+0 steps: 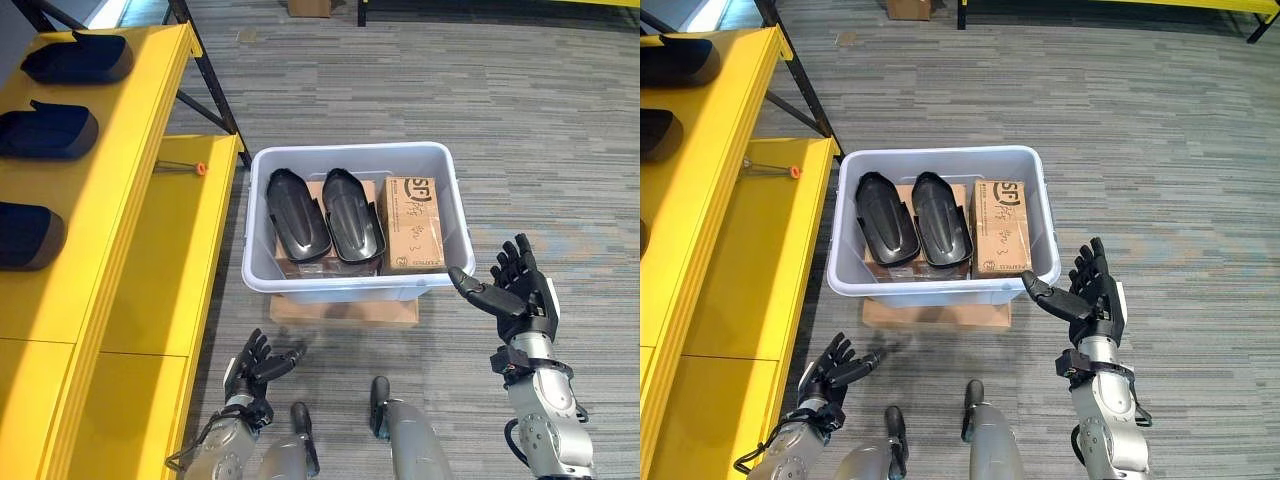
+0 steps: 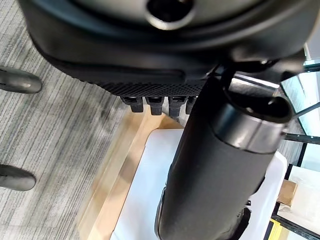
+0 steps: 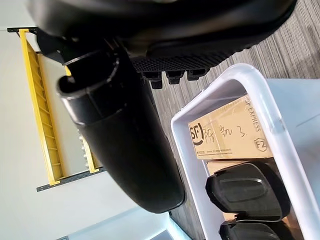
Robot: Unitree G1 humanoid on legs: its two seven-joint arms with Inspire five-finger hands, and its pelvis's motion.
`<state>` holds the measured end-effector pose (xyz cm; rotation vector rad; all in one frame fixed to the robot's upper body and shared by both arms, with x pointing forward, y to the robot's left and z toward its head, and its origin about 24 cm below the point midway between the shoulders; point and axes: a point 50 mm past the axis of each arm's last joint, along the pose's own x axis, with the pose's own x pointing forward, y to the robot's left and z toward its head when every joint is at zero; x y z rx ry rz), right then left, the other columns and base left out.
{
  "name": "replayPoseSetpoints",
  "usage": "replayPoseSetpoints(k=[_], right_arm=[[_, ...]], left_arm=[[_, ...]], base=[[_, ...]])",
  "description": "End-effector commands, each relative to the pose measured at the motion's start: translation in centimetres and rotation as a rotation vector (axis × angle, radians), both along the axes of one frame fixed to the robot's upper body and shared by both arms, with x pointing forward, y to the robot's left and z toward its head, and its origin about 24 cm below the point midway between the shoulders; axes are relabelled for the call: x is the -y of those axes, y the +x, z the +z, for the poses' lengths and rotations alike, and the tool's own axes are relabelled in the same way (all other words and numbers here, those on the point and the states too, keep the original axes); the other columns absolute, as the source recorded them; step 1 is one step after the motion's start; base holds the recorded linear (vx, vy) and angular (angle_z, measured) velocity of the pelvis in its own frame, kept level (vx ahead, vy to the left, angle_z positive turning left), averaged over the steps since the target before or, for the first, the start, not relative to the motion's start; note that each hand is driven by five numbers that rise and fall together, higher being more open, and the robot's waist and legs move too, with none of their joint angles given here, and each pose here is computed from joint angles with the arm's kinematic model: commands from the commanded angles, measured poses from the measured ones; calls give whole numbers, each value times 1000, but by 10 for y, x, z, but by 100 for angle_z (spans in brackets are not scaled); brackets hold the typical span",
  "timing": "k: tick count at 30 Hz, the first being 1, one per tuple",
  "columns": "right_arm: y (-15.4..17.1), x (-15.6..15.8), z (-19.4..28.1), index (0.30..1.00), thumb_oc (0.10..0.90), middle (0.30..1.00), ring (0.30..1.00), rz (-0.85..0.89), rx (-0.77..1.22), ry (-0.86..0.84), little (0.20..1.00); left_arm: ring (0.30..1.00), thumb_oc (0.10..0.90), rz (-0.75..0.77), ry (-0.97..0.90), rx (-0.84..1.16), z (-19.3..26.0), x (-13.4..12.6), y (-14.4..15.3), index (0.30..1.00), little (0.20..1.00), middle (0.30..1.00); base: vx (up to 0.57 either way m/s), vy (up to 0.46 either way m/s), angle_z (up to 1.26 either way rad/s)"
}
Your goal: Move parts from the plastic box to the shelf.
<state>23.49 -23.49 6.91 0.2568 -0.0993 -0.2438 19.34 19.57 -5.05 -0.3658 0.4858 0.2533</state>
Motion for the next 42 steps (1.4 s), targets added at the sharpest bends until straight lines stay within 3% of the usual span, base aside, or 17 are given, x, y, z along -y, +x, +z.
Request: replayPoseSetpoints(k=[1,11,22,42], right_arm=[[-1,4,48,1000,900,1000,1000,6,241,-97,1000],[-7,17,50,1000,900,1000,1000,-45,250,-126,1000],[-13,9,35,1000,900,1000,1000,-5,184,-114,1000],[-7,-2,35,1000,900,1000,1000,21,188,-56,1000]], left_arm=[[1000,900,19,29,136,24,-14,4,1000,1000,1000],[1000,900,29,-11,137,21,-8,1,1000,1000,1000],[1000,900,14,4,117,16,-8,-2,1000,1000,1000],[1000,900,23,63,134,27,-19,5,1000,1000,1000]], base=[[36,-34,11],[82,-137,12],[302,225,-36],[76,107,-7]])
